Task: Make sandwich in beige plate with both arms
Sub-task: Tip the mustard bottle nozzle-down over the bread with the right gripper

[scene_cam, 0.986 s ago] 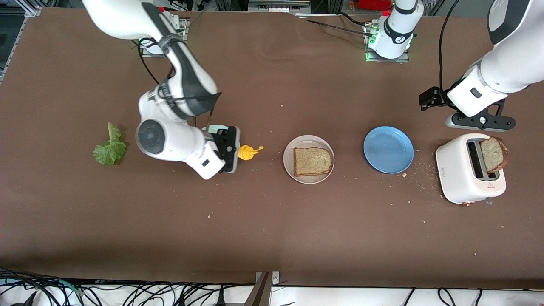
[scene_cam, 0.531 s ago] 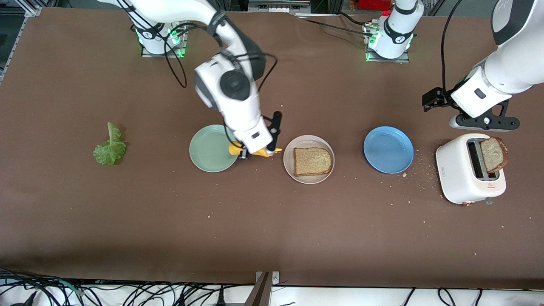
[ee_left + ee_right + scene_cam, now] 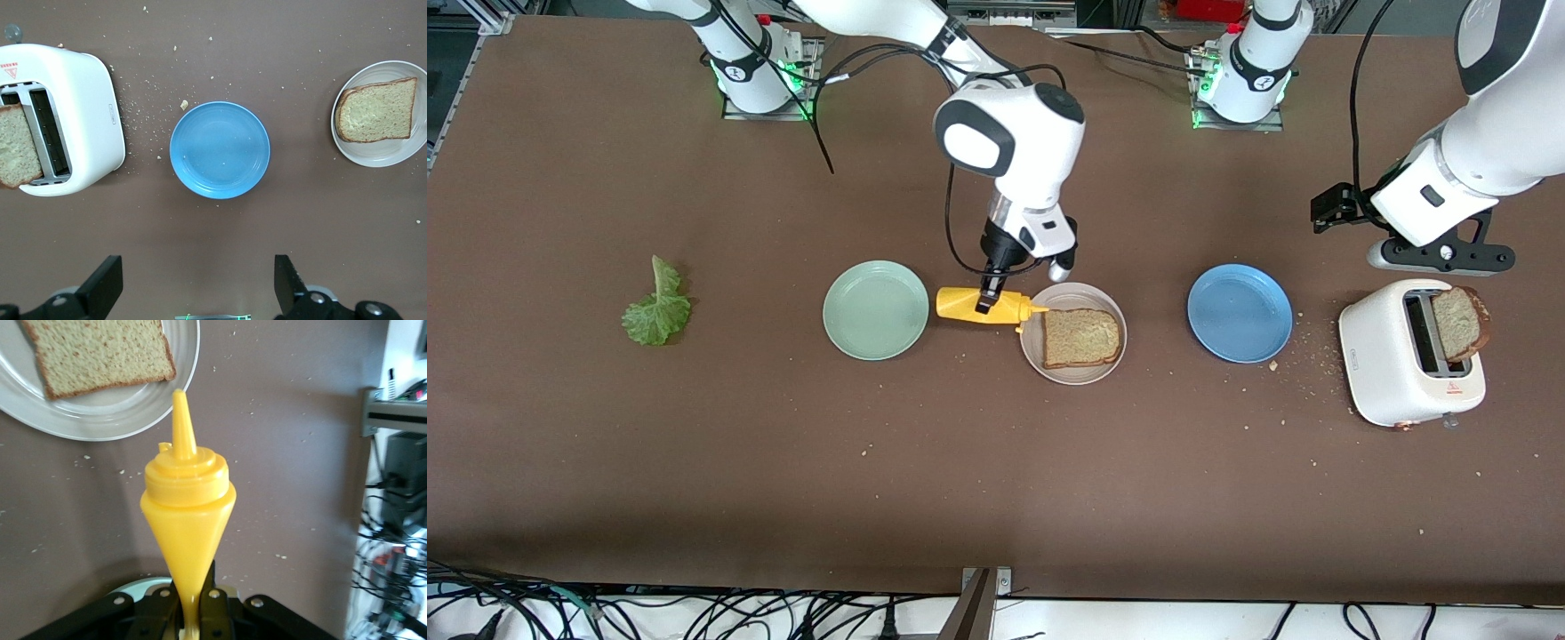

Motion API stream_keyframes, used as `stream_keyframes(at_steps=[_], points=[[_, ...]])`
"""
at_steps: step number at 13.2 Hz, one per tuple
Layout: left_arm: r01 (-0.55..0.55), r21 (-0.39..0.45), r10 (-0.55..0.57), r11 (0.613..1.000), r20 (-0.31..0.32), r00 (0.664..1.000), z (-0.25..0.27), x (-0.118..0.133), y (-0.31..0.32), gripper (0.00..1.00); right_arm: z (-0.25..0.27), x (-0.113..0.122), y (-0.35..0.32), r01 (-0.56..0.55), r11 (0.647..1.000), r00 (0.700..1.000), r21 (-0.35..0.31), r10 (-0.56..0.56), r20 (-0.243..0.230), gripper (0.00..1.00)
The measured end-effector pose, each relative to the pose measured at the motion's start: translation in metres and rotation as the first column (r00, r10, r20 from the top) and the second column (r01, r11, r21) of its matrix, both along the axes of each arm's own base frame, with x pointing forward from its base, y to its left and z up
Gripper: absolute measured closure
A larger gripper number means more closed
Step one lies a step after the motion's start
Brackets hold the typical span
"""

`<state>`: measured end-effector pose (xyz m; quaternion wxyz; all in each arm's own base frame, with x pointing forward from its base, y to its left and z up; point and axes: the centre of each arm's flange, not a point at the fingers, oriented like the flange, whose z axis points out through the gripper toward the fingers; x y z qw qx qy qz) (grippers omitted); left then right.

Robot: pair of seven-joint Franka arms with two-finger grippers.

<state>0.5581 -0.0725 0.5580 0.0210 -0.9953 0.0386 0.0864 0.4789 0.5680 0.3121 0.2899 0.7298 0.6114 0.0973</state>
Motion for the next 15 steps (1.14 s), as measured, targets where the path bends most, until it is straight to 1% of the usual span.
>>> stream_keyframes(at_steps=[1,3,5,7,9,10,15], points=[[0.000,0.000,0.000,1.000,0.000,1.000,0.000,0.000,0.000,0.00,-0.012,-0.008,0.006,-0.019,0.999,0.999,-0.047,0.021,0.032,0.90],[0.000,0.000,0.000,1.000,0.000,1.000,0.000,0.000,0.000,0.00,-0.036,-0.016,0.012,-0.070,0.989,0.993,-0.131,0.081,0.081,0.90],[0.000,0.000,0.000,1.000,0.000,1.000,0.000,0.000,0.000,0.00,-0.059,-0.023,0.018,-0.127,0.969,0.981,-0.211,0.155,0.119,0.90],[0.000,0.000,0.000,1.000,0.000,1.000,0.000,0.000,0.000,0.00,-0.078,-0.029,0.021,-0.160,0.948,0.969,-0.275,0.204,0.139,0.90],[0.000,0.000,0.000,1.000,0.000,1.000,0.000,0.000,0.000,0.00,-0.096,-0.031,0.021,-0.176,0.935,0.964,-0.309,0.228,0.139,0.90],[0.000,0.000,0.000,1.000,0.000,1.000,0.000,0.000,0.000,0.00,-0.100,-0.030,0.021,-0.178,0.932,0.962,-0.315,0.232,0.141,0.90],[0.000,0.000,0.000,1.000,0.000,1.000,0.000,0.000,0.000,0.00,-0.089,-0.022,0.025,-0.169,0.938,0.960,-0.304,0.227,0.165,0.90]])
